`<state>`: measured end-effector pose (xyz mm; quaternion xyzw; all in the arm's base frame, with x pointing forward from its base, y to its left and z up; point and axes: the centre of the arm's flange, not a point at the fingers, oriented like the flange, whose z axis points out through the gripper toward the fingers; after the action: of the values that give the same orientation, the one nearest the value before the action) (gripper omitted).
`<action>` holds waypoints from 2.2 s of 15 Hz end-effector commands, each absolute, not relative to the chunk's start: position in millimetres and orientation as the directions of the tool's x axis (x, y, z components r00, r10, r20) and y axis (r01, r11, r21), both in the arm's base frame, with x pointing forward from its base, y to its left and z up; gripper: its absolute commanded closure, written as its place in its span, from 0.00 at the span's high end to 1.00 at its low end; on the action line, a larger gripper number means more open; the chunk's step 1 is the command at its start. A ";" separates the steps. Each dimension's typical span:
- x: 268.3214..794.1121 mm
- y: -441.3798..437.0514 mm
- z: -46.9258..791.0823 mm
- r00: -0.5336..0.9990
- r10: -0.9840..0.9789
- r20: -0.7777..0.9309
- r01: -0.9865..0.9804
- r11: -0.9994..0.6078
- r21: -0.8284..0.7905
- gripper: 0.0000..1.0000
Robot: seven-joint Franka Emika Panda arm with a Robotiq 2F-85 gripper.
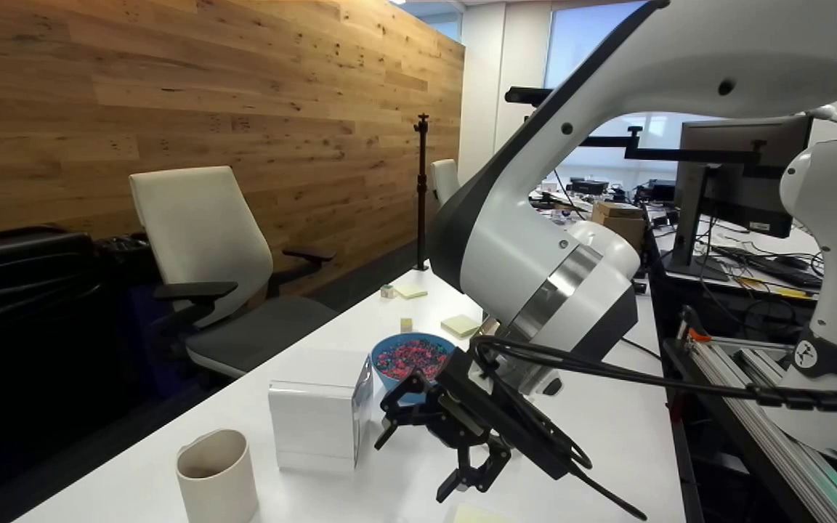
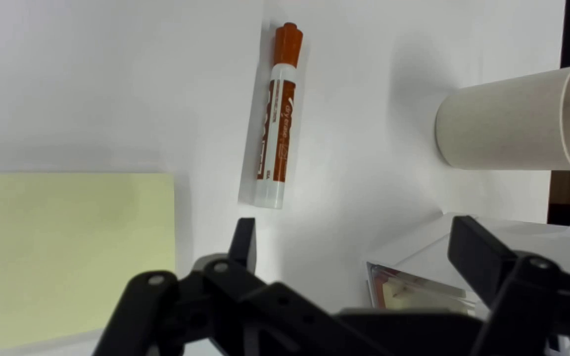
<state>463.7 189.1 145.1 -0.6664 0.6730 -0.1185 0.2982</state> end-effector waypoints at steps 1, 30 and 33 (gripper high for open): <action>463.7 189.1 145.1 0.066 -0.968 -0.243 -0.826 0.084 -0.557 1.00; 460.0 143.1 179.2 0.160 -0.987 -0.031 -0.776 -0.106 -0.622 1.00; 462.1 130.3 181.6 0.132 -0.991 -0.020 -0.775 -0.090 -0.625 1.00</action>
<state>471.7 141.3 173.4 -0.7089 0.6228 -0.2025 0.2620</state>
